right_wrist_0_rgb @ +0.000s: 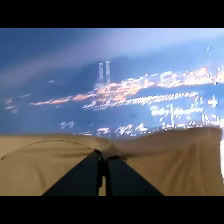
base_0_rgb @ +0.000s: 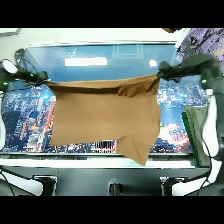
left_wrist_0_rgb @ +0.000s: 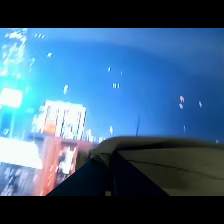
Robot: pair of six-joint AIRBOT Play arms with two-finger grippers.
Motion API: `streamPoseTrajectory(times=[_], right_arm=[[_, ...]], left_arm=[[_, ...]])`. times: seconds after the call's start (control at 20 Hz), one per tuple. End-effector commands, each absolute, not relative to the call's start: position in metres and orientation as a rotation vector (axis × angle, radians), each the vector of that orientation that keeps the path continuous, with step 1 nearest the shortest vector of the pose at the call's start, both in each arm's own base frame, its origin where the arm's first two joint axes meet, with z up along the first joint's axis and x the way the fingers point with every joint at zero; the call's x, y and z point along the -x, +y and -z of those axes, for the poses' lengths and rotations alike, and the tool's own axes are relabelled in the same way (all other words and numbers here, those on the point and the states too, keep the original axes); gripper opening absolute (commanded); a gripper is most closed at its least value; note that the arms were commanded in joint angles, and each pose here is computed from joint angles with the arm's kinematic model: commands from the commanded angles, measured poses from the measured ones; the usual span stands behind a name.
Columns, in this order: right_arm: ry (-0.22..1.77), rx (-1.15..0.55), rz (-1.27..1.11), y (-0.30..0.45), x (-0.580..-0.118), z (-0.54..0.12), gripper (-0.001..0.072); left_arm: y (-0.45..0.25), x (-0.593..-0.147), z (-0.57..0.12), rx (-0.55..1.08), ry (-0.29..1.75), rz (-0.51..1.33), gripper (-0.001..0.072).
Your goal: Fold the clothes and pants, and hang the long-sleeved shirts on hangers.
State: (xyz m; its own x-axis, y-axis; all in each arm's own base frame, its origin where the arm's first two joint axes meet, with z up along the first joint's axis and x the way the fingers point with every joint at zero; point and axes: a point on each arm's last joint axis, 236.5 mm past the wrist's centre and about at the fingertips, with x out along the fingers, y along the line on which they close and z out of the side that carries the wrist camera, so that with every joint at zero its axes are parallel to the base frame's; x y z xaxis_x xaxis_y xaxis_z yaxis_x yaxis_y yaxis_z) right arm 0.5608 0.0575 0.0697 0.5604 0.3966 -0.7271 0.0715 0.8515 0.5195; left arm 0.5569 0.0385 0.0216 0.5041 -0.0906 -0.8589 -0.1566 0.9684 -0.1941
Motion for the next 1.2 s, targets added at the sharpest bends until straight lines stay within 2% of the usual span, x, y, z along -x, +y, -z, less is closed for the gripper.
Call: streamPoseTrajectory(times=[0.0, 0.2, 0.6, 0.75, 0.95, 1.15], right_arm=[[0.951, -0.493, -0.153, 0.063, -0.593, -0.009, 0.0025], [1.004, -0.470, -0.137, 0.059, -0.584, -0.002, 0.0025], [1.355, -0.301, -0.078, 0.037, -0.498, 0.009, 0.0025], [1.423, -0.278, -0.068, 0.033, -0.482, 0.013, 0.0025], [1.458, -0.280, -0.064, 0.033, -0.476, 0.025, 0.0025], [1.545, -0.294, -0.066, 0.037, -0.465, 0.057, 0.0026]], left_arm=[[0.033, -0.589, 0.024, 0.269, 1.000, -0.043, 0.0011], [0.031, -0.574, 0.027, 0.270, 1.067, -0.036, 0.0011], [0.027, -0.477, 0.045, 0.280, 1.471, -0.018, 0.0011], [0.023, -0.453, 0.062, 0.289, 1.571, -0.014, 0.0011], [0.021, -0.434, 0.088, 0.297, 1.641, -0.022, 0.0012], [0.019, -0.437, 0.100, 0.307, 1.639, -0.020, 0.0016]])
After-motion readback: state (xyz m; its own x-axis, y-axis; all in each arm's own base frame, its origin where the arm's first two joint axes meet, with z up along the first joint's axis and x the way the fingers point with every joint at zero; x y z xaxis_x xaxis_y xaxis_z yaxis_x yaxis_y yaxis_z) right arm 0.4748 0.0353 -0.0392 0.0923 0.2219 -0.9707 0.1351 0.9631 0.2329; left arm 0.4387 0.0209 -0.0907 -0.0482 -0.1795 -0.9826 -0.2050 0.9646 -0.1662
